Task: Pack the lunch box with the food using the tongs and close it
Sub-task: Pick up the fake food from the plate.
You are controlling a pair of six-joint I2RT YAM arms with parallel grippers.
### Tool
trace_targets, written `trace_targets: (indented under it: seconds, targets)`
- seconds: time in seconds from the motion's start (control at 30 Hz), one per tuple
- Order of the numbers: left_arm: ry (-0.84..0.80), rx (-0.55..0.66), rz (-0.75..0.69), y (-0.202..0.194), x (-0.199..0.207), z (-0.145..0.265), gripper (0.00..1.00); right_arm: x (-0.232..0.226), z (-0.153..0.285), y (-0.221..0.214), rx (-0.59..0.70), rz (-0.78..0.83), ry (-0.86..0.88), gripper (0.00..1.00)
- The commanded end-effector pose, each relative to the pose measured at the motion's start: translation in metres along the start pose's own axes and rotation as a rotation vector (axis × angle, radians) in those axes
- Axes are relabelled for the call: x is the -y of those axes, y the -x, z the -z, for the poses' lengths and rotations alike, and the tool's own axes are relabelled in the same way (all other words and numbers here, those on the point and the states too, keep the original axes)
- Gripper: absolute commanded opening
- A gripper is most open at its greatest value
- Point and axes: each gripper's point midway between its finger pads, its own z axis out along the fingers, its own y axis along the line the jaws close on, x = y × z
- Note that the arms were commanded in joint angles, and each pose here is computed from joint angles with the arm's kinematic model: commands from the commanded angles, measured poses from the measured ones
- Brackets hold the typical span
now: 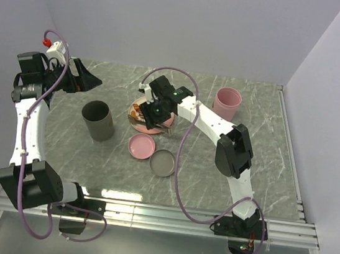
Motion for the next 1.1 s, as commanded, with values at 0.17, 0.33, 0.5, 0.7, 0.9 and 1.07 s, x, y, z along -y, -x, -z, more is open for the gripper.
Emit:
trace_targets:
  seconds: [0.17,0.33,0.5,0.7,0.9,1.07]
  targets:
    - [-0.022,0.017,-0.018,0.005,0.002,-0.001,0.99,-0.007,0.003,0.024,0.066,0.013,0.008,0.56]
    - [-0.018,0.016,-0.018,0.003,0.0,-0.001,0.99,-0.009,0.011,0.027,0.082,0.016,0.011,0.49]
    - [-0.02,0.016,-0.017,0.004,0.001,-0.001,1.0,-0.012,0.031,0.031,0.117,0.02,0.011,0.43]
    - [-0.019,0.02,-0.021,0.007,0.002,0.0,0.99,-0.013,0.052,0.03,0.144,0.021,0.01,0.36]
    - [-0.019,0.015,-0.022,0.008,0.003,0.0,1.0,-0.014,0.076,0.029,0.177,0.019,0.011,0.34]
    - [-0.026,0.017,-0.029,0.012,0.005,0.001,0.99,-0.012,0.108,0.033,0.232,0.036,-0.003,0.32]
